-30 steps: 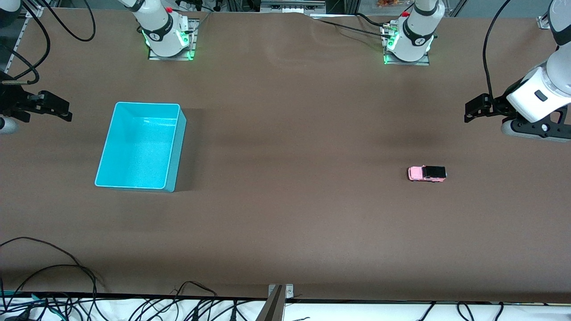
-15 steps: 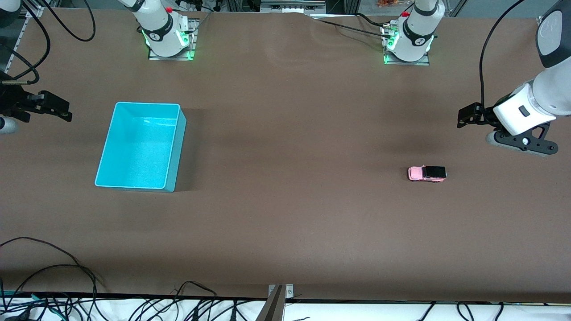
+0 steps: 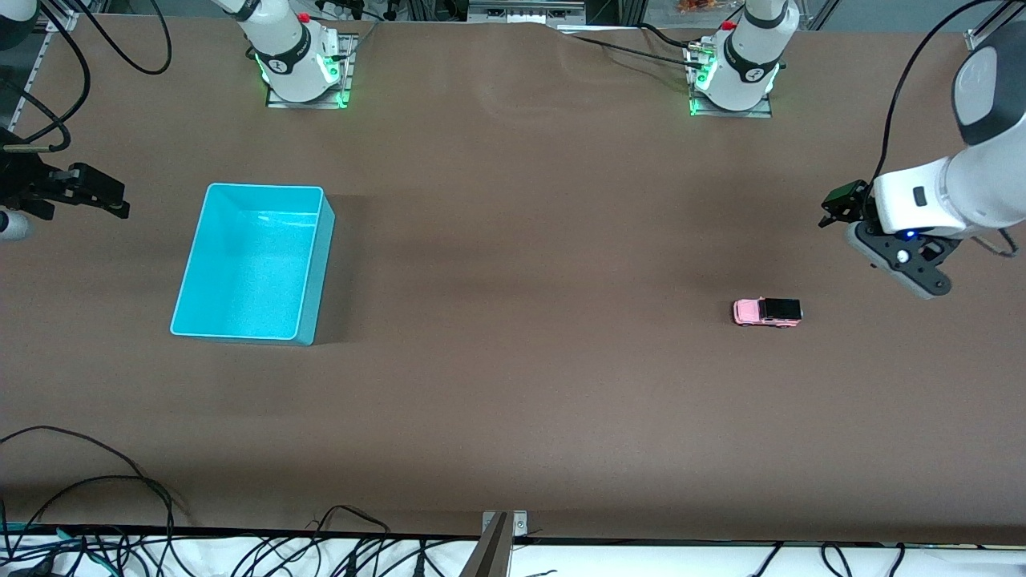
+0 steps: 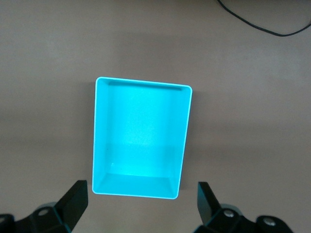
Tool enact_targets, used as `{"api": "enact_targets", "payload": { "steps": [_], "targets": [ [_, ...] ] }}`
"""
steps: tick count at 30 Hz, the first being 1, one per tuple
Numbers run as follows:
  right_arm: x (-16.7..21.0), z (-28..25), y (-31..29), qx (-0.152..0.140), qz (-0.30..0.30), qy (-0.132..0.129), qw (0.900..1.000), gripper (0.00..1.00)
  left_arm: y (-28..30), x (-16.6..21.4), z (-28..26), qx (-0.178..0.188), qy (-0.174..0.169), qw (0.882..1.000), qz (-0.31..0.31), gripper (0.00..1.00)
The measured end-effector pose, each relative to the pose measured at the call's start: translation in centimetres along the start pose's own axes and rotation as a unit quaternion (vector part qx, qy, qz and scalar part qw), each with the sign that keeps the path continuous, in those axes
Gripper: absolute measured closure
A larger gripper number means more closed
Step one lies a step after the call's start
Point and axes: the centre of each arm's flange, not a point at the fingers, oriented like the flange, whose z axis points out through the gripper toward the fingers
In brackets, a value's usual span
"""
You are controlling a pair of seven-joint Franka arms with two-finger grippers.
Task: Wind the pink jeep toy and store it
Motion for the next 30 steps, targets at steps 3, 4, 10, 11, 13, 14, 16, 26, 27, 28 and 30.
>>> {"api": "enact_targets", "payload": {
  "steps": [3, 4, 10, 11, 13, 14, 16, 26, 27, 28, 30],
  "targets": [
    [0.0, 0.0, 0.0, 0.0, 0.0, 0.0, 1.0, 0.0, -1.0, 0.3, 1.7, -0.012, -0.01, 0.999, 0.047, 0.0],
    [0.0, 0.0, 0.0, 0.0, 0.0, 0.0, 1.0, 0.0, -1.2, 0.4, 2.2, -0.015, -0.012, 0.998, 0.061, 0.0],
    [0.0, 0.0, 0.0, 0.0, 0.0, 0.0, 1.0, 0.0, -2.9, 2.0, 7.1, -0.033, -0.019, 0.983, 0.179, 0.0],
    [0.0, 0.0, 0.0, 0.0, 0.0, 0.0, 1.0, 0.0, -3.0, 2.1, 7.3, -0.033, -0.019, 0.982, 0.183, 0.0],
    [0.0, 0.0, 0.0, 0.0, 0.0, 0.0, 1.0, 0.0, -3.1, 2.2, 7.8, -0.033, -0.018, 0.98, 0.198, 0.0],
    [0.0, 0.0, 0.0, 0.0, 0.0, 0.0, 1.0, 0.0, -3.2, 2.3, 8.2, -0.032, -0.016, 0.978, 0.207, 0.0],
    [0.0, 0.0, 0.0, 0.0, 0.0, 0.0, 1.0, 0.0, -3.3, 2.5, 8.8, -0.03, -0.015, 0.975, 0.218, 0.0],
    [0.0, 0.0, 0.0, 0.0, 0.0, 0.0, 1.0, 0.0, -4.1, 2.6, 14.4, 0.015, -0.022, 0.962, 0.272, 0.0],
    [0.0, 0.0, 0.0, 0.0, 0.0, 0.0, 1.0, 0.0, -4.1, 2.5, 14.8, 0.02, -0.026, 0.961, 0.276, 0.0],
    [0.0, 0.0, 0.0, 0.0, 0.0, 0.0, 1.0, 0.0, -4.2, 2.4, 15.4, 0.026, -0.031, 0.959, 0.281, 0.0],
    [0.0, 0.0, 0.0, 0.0, 0.0, 0.0, 1.0, 0.0, -4.3, 2.3, 16.8, 0.039, -0.036, 0.956, 0.288, 0.0]
  ]
}}
